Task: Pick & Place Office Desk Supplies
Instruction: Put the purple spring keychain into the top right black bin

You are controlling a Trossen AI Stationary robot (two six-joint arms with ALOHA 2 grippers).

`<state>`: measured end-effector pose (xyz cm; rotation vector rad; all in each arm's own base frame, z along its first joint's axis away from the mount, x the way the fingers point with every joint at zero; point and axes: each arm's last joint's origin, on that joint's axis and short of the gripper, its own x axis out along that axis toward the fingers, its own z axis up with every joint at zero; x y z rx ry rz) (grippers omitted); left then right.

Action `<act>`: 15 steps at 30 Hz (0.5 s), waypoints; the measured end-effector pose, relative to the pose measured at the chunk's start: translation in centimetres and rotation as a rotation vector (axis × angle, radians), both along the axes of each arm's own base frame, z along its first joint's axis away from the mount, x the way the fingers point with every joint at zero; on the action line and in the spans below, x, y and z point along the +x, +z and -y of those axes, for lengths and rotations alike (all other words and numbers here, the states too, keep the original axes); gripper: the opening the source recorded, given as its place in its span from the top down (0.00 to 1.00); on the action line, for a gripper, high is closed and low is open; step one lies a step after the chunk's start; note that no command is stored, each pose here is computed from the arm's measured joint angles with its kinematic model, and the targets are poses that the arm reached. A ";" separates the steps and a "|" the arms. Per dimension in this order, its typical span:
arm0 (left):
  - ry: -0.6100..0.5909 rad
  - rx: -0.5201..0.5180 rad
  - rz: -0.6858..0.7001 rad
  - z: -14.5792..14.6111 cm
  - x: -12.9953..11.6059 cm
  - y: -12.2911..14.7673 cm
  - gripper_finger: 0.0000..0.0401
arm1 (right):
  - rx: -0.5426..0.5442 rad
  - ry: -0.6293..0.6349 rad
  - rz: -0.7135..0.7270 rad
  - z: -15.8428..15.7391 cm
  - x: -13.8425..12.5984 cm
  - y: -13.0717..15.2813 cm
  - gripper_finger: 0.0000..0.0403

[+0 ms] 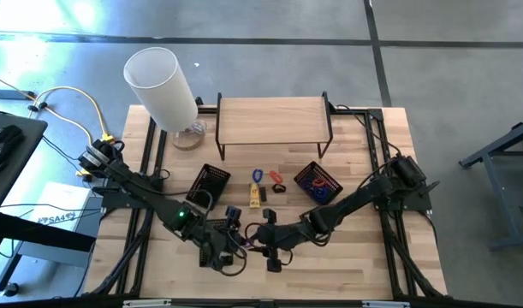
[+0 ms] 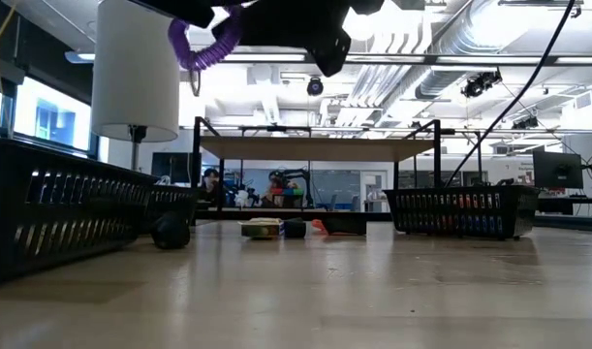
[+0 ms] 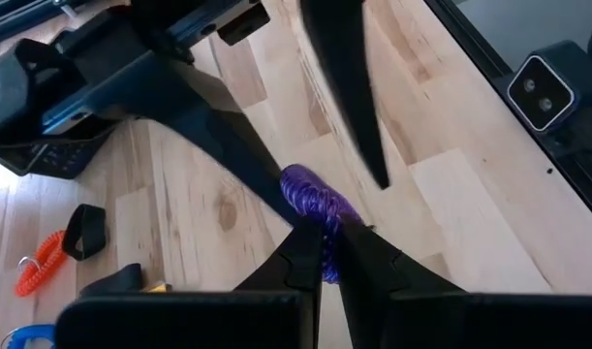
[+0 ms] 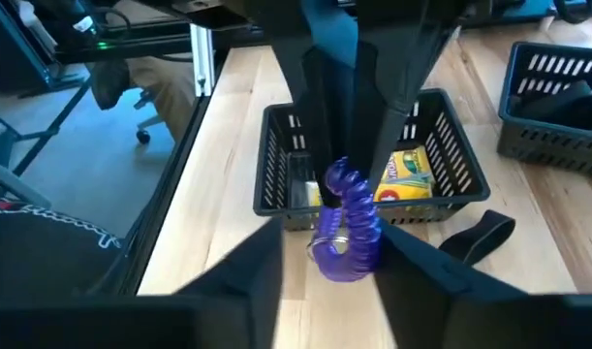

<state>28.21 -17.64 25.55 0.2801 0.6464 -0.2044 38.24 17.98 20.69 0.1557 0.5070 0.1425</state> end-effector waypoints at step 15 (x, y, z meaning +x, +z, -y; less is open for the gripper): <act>0.036 0.011 0.003 -0.4 0.3 -0.1 0.93 | -0.060 0.040 0.009 -0.3 -0.2 0.0 0.97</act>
